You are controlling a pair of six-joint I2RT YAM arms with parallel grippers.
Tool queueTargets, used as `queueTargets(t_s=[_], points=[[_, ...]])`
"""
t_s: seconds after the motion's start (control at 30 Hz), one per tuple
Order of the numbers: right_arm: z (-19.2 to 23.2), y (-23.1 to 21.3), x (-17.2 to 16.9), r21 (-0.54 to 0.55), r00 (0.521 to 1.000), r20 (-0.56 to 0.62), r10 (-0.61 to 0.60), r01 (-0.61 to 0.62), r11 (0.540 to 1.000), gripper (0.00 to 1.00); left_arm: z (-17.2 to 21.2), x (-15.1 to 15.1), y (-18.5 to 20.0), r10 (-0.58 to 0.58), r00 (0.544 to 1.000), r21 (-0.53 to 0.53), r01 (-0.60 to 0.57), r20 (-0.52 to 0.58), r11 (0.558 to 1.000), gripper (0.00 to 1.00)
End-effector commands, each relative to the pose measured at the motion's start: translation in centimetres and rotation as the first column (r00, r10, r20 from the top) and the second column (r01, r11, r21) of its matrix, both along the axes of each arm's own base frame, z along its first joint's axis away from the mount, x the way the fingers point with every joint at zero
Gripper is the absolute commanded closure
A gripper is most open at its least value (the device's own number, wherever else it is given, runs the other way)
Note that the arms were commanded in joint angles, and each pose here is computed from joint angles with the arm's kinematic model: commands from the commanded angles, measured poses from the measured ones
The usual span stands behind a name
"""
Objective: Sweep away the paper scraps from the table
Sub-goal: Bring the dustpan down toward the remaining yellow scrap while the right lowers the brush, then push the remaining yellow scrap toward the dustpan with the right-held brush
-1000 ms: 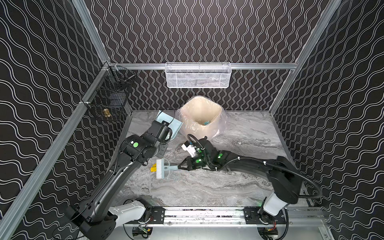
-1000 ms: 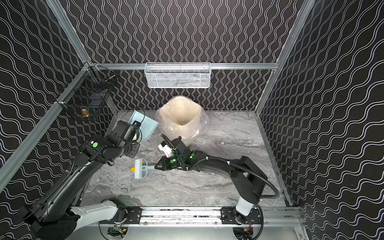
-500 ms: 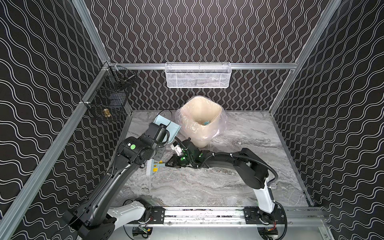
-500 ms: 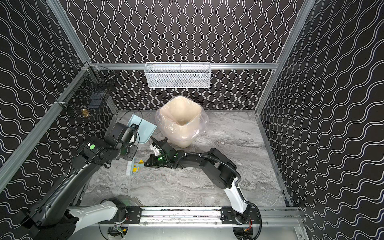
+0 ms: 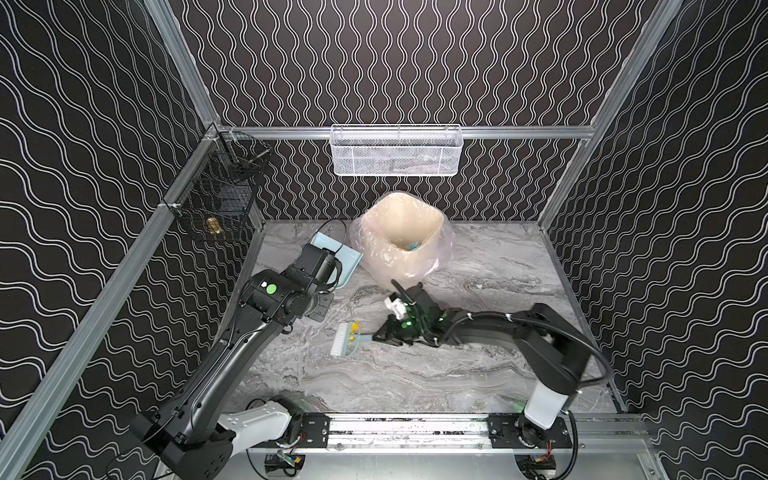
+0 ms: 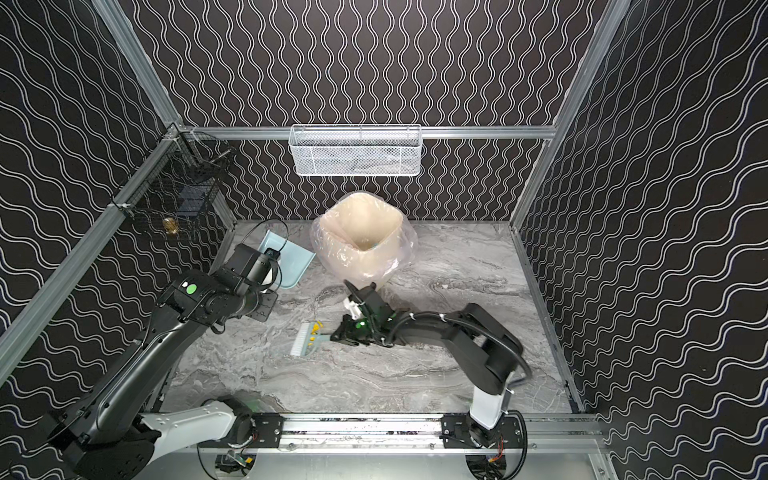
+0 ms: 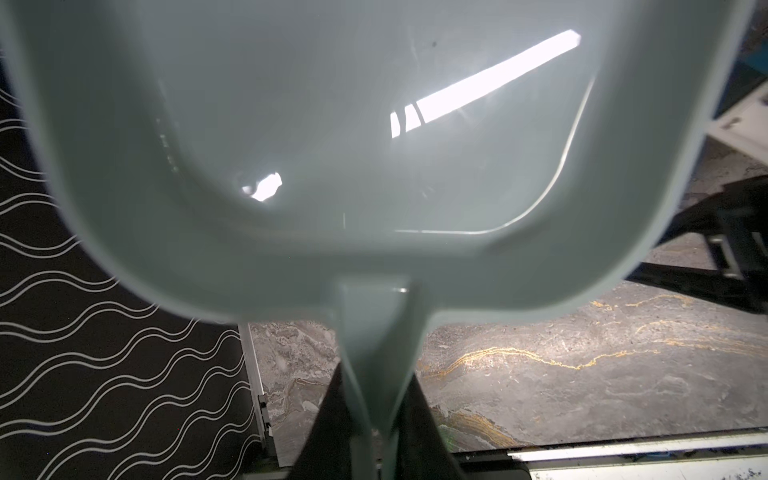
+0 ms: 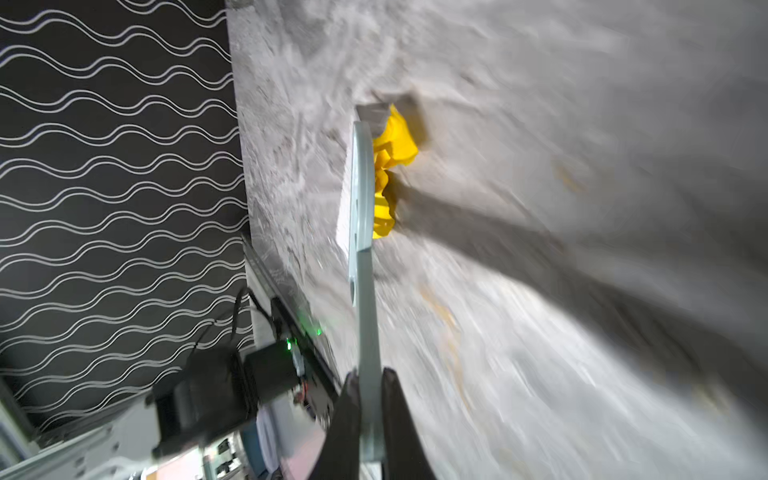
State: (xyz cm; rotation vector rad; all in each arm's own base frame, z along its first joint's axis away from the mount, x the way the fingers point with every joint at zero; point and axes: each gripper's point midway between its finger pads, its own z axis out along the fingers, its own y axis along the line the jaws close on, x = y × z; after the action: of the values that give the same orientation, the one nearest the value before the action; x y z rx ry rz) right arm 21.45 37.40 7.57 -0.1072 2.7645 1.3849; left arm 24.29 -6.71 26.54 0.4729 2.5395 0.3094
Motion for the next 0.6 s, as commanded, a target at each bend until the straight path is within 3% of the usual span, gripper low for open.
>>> queueTargets(t_s=[0.0,0.27,0.4,0.57], points=[[-1.9,-5.2,-1.5,-0.125,0.996,-0.069,-0.053,0.044,0.991,1.0,-0.5,0.0,-0.6,0.001,1.0,-0.031,-0.002,-0.022,1.0,1.0],[-1.1,-14.4,-4.3,-0.256,0.989,-0.112,-0.093,0.062,0.965,1.0,-2.7,-0.6,-2.7,-0.061,0.993,-0.098,0.051,-0.103,0.994,1.0],[1.9,-15.4,-3.8,-0.253,0.995,-0.069,-0.071,0.052,0.966,1.0,-3.9,-1.3,-4.2,-0.109,0.983,-0.097,0.095,-0.146,0.991,1.0],[6.4,-13.6,-2.1,-0.155,0.999,-0.01,-0.053,0.051,0.987,1.0,-4.9,-2.2,-6.0,-0.14,0.974,-0.107,0.122,-0.176,0.987,1.0]])
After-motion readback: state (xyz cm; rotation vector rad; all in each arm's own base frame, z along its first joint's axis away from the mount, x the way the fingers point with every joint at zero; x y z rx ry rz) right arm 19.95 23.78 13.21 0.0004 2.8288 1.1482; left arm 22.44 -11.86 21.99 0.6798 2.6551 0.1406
